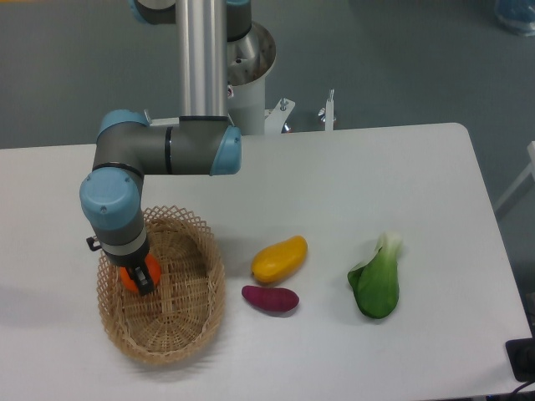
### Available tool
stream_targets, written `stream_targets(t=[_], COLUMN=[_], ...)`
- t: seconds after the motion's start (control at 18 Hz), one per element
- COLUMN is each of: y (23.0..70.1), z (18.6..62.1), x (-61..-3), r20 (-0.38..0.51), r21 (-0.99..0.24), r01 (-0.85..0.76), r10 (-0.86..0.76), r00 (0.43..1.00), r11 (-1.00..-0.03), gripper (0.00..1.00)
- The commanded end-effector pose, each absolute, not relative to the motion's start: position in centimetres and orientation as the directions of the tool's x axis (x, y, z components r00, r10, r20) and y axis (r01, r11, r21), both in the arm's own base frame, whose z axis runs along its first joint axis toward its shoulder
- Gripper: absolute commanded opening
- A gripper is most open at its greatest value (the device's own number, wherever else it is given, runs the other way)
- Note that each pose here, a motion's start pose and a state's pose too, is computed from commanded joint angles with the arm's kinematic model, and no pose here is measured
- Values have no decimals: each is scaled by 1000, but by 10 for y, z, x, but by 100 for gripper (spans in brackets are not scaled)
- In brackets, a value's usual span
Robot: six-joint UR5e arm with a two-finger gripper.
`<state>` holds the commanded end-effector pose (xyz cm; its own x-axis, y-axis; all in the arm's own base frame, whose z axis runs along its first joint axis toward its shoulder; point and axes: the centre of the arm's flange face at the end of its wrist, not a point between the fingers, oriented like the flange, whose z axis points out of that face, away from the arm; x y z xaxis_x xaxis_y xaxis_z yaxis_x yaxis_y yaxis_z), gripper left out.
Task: Pick up the orange from the basket
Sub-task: 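Lift the orange out of the basket and carry it beside the bok choy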
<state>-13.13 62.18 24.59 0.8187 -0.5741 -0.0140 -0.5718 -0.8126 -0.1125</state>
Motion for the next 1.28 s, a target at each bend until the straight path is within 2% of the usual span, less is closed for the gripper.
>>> stream_targets(t=[0.22,0.28,0.39,0.83,1.28], y=[613,602,588,515,467], z=[284,298,308,341,345], x=[-189,-216,-251,-400,-462], r20=[-73,-101,-126,-207,-198], r21=[-143,-147,-138,-86,-32], r01=[-518,-539,-550,-472,-483], r10=[-514,-529,-536,-448,-469], r00=[855,843,835,870,861], r11=[-843,-830,-824,-877,-875], gripper=[58,58,57,59,58])
